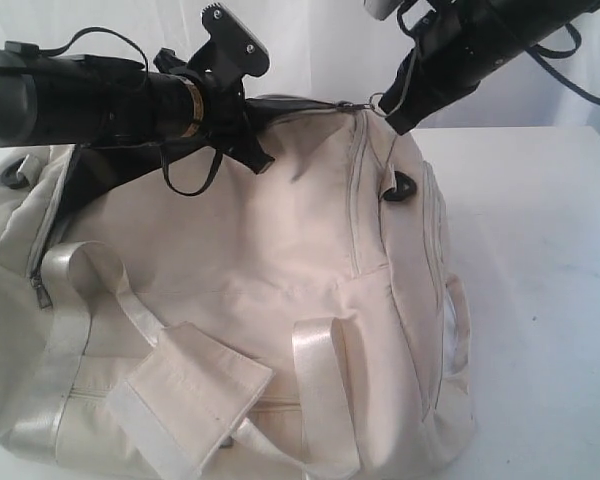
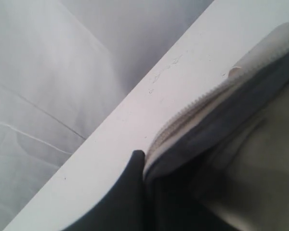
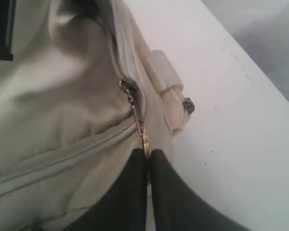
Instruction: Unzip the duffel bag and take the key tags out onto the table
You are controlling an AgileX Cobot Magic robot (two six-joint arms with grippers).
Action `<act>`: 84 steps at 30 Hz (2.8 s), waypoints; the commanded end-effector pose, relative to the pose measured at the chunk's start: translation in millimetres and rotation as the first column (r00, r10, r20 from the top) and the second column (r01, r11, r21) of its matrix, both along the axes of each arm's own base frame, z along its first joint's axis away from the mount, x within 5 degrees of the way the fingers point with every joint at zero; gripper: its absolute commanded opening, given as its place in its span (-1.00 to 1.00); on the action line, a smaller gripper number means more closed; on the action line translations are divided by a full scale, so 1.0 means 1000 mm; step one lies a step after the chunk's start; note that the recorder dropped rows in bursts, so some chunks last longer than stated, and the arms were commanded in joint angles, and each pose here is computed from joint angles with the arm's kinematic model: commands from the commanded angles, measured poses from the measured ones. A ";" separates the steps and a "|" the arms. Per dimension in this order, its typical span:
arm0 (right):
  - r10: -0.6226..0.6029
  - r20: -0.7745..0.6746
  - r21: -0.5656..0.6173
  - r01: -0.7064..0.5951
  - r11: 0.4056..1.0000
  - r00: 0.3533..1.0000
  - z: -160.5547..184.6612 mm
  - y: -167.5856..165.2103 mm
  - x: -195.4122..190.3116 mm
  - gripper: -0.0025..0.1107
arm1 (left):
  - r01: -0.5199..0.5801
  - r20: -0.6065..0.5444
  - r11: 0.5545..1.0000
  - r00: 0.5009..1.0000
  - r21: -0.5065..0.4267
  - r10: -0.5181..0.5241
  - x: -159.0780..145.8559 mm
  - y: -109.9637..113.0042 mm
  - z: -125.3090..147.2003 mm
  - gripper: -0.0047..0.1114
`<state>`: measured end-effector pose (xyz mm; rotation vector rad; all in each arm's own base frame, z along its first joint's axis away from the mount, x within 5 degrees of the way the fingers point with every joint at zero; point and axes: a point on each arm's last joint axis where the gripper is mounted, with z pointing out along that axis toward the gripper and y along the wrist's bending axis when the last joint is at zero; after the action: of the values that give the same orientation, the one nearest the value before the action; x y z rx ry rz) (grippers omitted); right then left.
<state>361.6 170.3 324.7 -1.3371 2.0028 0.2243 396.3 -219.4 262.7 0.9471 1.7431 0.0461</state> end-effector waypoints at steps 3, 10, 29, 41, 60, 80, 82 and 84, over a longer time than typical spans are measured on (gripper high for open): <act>-0.009 0.008 -0.039 0.009 0.999 1.000 0.012 -0.008 -0.009 -0.96 | -0.202 0.012 0.978 0.979 0.048 0.201 0.004 0.025 0.011 -0.92; -0.024 0.128 0.001 0.024 1.000 0.992 0.049 -0.016 -0.026 -0.96 | -0.244 0.012 0.967 0.970 0.068 0.244 0.005 0.029 0.011 -0.92; -0.112 0.171 0.073 0.100 0.992 0.979 0.033 -0.009 -0.001 0.12 | 0.002 0.010 0.998 1.000 -0.063 -0.001 -0.004 0.006 0.015 -0.92; 0.218 0.223 -0.106 -0.199 0.974 0.950 -0.045 0.015 0.037 0.00 | 0.278 0.018 0.960 0.961 -0.036 -0.277 -0.020 -0.010 0.001 -0.92; 0.256 0.149 -0.102 -0.243 0.965 0.955 -0.057 0.018 0.035 0.00 | 0.277 0.018 0.960 0.961 -0.036 -0.277 -0.020 -0.010 0.001 -0.92; 0.175 0.154 0.015 -0.179 0.984 0.972 -0.053 0.022 0.038 -0.27 | 0.278 0.019 0.960 0.961 -0.035 -0.277 -0.020 -0.010 0.001 -0.92; 0.164 0.140 0.042 -0.171 0.984 0.977 -0.055 0.024 0.038 -0.27 | 0.278 0.019 0.960 0.961 -0.035 -0.277 -0.020 -0.010 0.001 -0.92; 0.158 0.133 0.056 -0.166 0.984 0.978 -0.056 0.025 0.039 -0.27 | 0.278 0.019 0.960 0.961 -0.035 -0.277 -0.020 -0.010 0.001 -0.92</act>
<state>399.0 194.2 269.8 -1.4774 1.7536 0.2413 384.6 -221.9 253.1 1.1263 1.6347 -0.1020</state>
